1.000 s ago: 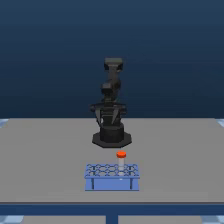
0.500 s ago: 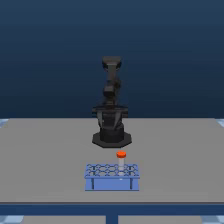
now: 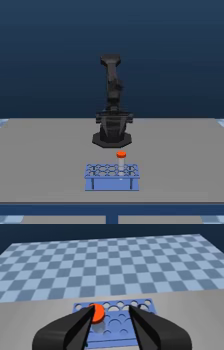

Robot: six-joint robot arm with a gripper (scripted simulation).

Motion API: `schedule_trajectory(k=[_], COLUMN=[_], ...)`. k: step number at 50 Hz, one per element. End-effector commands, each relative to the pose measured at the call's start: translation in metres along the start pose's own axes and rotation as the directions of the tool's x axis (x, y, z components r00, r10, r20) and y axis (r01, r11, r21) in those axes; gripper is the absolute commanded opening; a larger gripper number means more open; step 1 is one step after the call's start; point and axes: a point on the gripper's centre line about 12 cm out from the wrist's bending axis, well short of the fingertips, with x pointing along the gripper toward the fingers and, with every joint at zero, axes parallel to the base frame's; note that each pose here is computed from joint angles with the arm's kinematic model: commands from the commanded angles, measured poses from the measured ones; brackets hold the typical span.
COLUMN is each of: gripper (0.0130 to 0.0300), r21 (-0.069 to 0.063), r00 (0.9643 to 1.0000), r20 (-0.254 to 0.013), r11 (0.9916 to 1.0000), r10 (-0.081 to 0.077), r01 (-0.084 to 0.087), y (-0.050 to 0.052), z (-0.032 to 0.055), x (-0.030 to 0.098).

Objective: Pick up the centrifuge tube on the rack

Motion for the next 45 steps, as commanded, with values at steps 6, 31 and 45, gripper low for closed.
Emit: schedule_trajectory(k=[6, 31, 45], gripper=[0.03, 0.03, 0.03], r21=[-0.026, -0.043, -0.046], r00=[0.9991, 0.9944, 0.9934], r20=[-0.039, -0.099, -0.108], r11=[0.99948, 0.99825, 0.99801], r10=[0.018, 0.036, 0.039], r01=[-0.019, -0.04, -0.044], y=[0.013, 0.028, 0.03], z=[0.0007, 0.0011, 0.0002], x=[0.018, 0.043, 0.047])
